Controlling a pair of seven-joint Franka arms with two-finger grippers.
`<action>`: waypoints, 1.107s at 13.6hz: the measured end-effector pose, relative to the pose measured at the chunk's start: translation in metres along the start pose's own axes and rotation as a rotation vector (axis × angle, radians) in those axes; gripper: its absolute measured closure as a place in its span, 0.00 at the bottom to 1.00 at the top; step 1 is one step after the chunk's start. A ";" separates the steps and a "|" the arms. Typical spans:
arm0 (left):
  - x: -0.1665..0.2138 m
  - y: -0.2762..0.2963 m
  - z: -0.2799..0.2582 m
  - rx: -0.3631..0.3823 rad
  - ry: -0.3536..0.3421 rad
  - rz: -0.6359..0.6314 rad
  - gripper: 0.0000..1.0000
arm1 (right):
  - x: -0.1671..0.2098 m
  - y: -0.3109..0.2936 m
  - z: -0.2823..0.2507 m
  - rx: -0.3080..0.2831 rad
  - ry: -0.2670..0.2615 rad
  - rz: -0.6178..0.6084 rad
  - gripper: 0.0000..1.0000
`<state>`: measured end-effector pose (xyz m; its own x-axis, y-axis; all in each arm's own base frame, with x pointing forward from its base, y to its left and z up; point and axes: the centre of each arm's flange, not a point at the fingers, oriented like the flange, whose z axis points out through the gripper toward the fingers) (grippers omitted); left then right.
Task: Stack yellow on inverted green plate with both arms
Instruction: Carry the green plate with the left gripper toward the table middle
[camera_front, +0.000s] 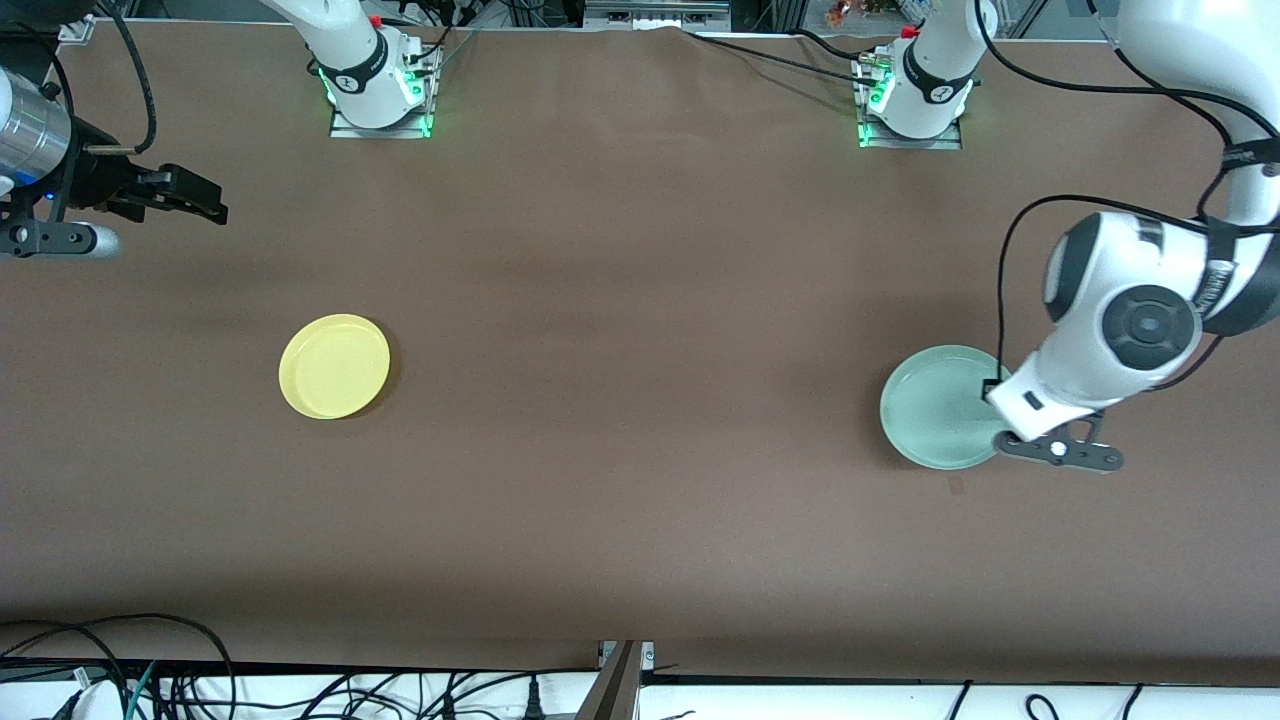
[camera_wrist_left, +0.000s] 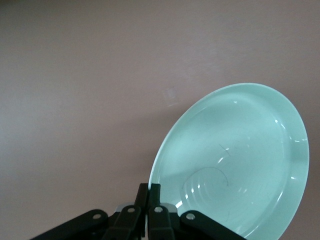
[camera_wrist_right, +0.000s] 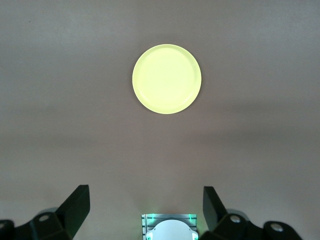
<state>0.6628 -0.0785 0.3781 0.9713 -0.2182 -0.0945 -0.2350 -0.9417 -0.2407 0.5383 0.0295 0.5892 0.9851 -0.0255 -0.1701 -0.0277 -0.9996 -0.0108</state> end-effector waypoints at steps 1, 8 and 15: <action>0.003 0.027 -0.019 0.040 -0.002 0.015 0.97 | 0.000 -0.001 0.000 0.000 0.000 -0.001 0.00; -0.018 0.206 -0.073 0.378 0.071 0.037 0.97 | 0.000 -0.001 0.000 -0.001 0.000 -0.002 0.00; -0.062 0.372 -0.040 0.666 0.136 0.089 0.97 | 0.000 -0.002 0.000 -0.001 -0.001 -0.003 0.00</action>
<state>0.5171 -0.4251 0.3330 0.9329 -0.3589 -0.0301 -0.2446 -0.5699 -0.7845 0.5382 0.0313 0.5890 0.9850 -0.0224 -0.1710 -0.0246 -0.9996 -0.0106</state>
